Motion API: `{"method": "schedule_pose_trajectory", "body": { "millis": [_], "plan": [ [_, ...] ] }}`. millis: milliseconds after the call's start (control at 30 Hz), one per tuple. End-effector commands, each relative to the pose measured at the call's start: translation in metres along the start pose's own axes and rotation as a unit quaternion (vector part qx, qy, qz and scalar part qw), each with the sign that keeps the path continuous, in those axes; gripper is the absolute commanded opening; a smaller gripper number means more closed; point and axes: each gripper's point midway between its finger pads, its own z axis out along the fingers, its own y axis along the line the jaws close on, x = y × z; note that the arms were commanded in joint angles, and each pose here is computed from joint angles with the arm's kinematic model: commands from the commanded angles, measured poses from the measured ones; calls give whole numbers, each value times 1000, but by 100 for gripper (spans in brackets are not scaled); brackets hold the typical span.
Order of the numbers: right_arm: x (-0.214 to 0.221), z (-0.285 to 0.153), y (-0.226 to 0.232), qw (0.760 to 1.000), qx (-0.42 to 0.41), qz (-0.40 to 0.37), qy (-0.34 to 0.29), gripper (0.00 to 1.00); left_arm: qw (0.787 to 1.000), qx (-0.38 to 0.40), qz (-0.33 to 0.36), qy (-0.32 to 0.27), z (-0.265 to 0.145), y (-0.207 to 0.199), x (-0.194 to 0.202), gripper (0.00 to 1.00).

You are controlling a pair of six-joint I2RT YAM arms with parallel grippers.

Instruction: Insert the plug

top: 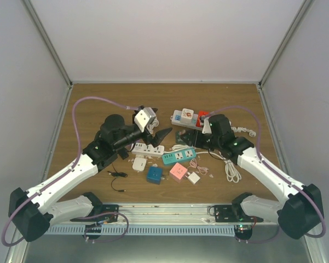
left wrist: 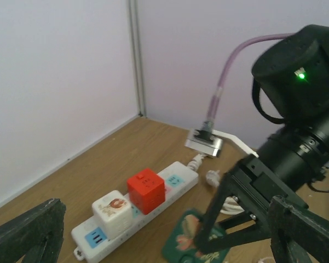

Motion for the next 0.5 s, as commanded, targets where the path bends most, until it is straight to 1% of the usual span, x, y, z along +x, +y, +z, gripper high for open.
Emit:
{"method": "schedule_pose_trajectory", "body": {
  "millis": [0,100,200,333,467],
  "plan": [
    [-17,-34,104,965,-256,-58,-17,52,997,47,17,-50,-6,-16,-21,99],
    [-10,-58,130,934,-347,-84,-21,52,992,92,49,-77,-19,-35,-32,99],
    [-6,-77,143,913,-394,-104,-28,52,983,142,70,-93,-29,-54,-40,99],
    [0,-102,159,884,-446,-135,-29,51,977,166,80,-102,-34,-62,-45,99],
    [16,-131,167,849,-497,-176,-42,52,955,225,158,-112,-46,-85,-45,99]
  ]
}}
